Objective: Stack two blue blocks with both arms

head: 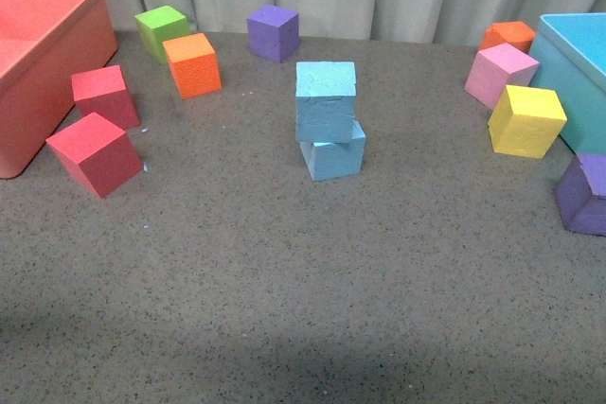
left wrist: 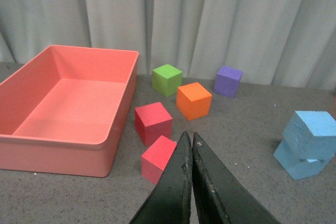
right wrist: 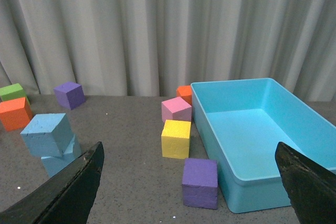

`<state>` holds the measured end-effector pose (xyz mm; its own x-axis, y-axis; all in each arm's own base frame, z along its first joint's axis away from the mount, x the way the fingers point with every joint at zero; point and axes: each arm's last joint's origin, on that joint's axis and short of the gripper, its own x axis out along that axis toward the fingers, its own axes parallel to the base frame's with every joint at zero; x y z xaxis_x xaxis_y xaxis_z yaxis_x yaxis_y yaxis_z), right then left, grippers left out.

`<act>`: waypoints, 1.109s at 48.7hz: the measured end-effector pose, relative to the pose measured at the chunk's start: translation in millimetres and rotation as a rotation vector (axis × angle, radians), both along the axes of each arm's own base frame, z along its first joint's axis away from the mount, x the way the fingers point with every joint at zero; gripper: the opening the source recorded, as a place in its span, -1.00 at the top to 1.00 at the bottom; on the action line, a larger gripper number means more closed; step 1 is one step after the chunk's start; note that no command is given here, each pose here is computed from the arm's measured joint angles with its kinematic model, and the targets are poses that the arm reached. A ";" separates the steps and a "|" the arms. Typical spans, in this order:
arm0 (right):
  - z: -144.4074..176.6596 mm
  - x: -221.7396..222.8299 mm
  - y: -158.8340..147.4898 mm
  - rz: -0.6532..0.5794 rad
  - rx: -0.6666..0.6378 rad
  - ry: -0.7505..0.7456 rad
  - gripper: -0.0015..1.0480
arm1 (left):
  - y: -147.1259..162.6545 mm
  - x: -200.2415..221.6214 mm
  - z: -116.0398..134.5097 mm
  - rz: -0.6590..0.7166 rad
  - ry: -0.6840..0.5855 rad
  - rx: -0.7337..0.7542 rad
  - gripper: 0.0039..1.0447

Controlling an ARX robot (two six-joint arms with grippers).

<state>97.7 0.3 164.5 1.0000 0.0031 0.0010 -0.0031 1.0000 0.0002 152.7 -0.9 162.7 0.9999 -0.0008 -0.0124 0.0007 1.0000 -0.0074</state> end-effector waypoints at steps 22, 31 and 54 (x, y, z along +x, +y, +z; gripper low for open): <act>0.0 0.0 0.0 0.000 0.000 0.000 -0.81 | 0.6 -18.3 7.4 0.000 -0.023 0.000 0.93; 0.0 0.0 0.0 0.001 0.000 0.000 -0.81 | 0.7 -26.6 9.8 0.001 -0.032 0.000 0.93; 0.0 0.0 0.0 0.000 0.000 0.000 -0.81 | 0.7 -39.2 10.8 0.001 -0.036 0.000 0.93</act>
